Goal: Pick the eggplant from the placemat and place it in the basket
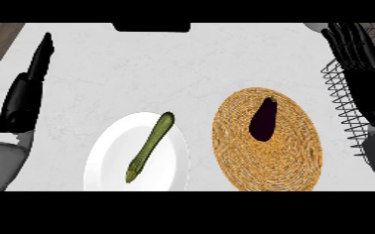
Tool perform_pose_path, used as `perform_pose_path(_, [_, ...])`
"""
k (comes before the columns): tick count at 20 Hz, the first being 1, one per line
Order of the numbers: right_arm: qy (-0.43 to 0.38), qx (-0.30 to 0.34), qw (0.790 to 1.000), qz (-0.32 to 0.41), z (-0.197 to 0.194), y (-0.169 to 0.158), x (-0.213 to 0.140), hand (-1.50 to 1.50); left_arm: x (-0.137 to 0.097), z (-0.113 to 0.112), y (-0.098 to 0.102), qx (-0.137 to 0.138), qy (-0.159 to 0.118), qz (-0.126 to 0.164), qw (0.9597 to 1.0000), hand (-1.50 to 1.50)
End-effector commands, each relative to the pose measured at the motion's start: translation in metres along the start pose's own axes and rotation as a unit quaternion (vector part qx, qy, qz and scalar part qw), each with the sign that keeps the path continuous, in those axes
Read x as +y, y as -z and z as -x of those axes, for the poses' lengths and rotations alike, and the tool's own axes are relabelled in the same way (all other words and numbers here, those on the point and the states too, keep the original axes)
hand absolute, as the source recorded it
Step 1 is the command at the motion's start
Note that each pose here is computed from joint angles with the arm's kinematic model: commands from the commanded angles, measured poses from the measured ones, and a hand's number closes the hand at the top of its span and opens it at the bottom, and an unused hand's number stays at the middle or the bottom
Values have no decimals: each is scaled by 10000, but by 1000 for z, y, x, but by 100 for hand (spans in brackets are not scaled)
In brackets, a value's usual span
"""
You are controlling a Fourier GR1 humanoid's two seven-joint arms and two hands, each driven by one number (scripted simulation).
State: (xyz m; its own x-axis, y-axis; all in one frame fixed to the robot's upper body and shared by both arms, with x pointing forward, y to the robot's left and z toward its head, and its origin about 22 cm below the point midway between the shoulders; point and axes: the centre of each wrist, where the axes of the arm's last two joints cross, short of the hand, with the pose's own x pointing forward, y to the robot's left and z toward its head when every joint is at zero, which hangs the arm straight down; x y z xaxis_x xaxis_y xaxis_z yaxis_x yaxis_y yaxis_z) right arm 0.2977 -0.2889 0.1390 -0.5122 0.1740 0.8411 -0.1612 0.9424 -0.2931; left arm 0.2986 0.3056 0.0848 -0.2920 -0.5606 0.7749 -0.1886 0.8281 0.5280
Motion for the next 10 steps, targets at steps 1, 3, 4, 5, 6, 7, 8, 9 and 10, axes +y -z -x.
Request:
perform_pose_path(1, [276,253,9992,150,26,17,-1,150,-1,4,7,472,-218,129,9986,0])
perform_pose_path(3, [782,407,9939,667,30,13,-30,150,-3,30,-12,1129,-762,101,9906,0])
perform_pose_path(4, [1024,496,9888,965,40,16,-41,150,-14,21,-8,1333,-1059,235,9851,0])
perform_pose_path(5, [1165,621,9847,1137,42,14,-53,150,-25,23,-9,1674,-1335,202,9766,0])
perform_pose_path(6, [1221,722,9797,1419,50,9,-62,150,-18,29,-14,1993,-1562,334,9668,0])
perform_pose_path(7, [-861,707,9883,-1039,23,17,-43,150,-43,25,-20,1954,-1705,580,9640,0])
perform_pose_path(8, [-386,880,9907,-966,49,7,-28,150,-40,32,-25,2237,-1850,684,9545,0])
perform_pose_path(9, [-571,672,9878,-1284,57,7,-6,-150,-40,28,-16,2229,-1910,732,9532,0])
perform_pose_path(10, [-1079,512,9845,-1283,56,16,27,-150,-39,29,-16,2302,-1884,742,9518,0])
